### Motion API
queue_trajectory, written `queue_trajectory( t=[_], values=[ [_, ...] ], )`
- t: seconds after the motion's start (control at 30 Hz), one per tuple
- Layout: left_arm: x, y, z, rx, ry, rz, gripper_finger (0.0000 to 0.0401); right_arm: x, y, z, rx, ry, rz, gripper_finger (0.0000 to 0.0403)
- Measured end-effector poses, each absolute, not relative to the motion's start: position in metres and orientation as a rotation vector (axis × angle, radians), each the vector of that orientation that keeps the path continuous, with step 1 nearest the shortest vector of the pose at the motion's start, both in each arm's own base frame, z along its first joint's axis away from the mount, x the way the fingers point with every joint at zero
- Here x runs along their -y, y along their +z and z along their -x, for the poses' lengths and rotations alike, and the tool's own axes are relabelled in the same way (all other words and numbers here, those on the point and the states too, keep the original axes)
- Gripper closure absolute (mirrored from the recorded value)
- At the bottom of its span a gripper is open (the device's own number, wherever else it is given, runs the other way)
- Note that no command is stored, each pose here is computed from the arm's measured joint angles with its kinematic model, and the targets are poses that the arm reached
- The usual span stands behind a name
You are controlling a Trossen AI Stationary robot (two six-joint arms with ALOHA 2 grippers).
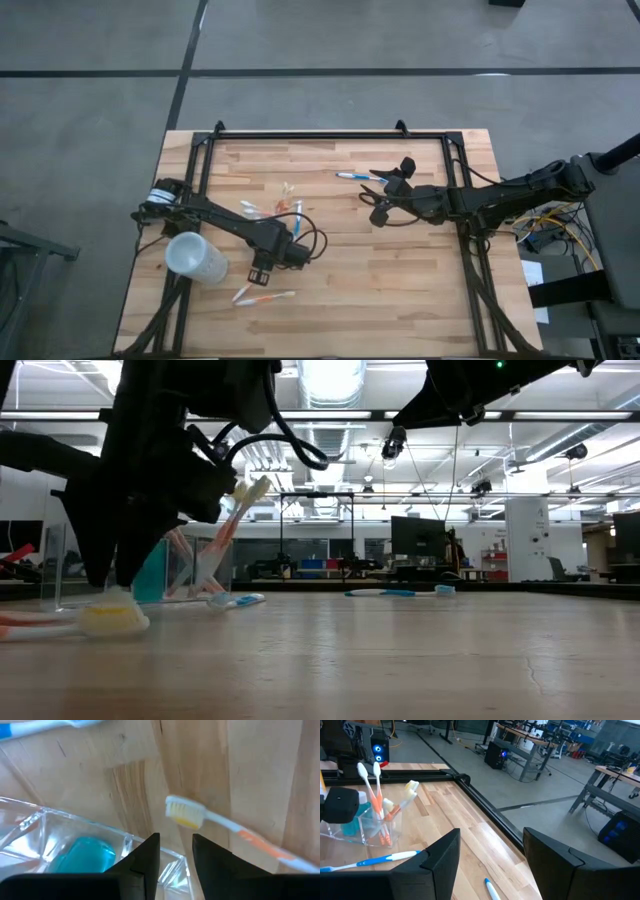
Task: Pick & Place toothbrushing station
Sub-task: Put the orange toothbrush into the transparent organizer
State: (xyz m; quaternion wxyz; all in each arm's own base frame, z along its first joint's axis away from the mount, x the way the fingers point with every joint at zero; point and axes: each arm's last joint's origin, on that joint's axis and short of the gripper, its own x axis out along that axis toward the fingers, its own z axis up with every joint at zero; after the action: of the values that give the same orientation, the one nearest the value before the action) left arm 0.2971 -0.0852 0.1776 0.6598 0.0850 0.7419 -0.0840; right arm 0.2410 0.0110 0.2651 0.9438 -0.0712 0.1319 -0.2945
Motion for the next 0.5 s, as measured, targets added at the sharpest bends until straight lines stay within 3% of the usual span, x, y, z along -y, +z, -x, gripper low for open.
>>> queue_trajectory(
  t=[0.5],
  values=[
    [0.0796,0.1791,-0.2891,-1.757,-0.085,-0.274,0.0282,-0.0109,0.2651,-0.2410,-0.269,-0.601,0.145,0.0193]
  ],
)
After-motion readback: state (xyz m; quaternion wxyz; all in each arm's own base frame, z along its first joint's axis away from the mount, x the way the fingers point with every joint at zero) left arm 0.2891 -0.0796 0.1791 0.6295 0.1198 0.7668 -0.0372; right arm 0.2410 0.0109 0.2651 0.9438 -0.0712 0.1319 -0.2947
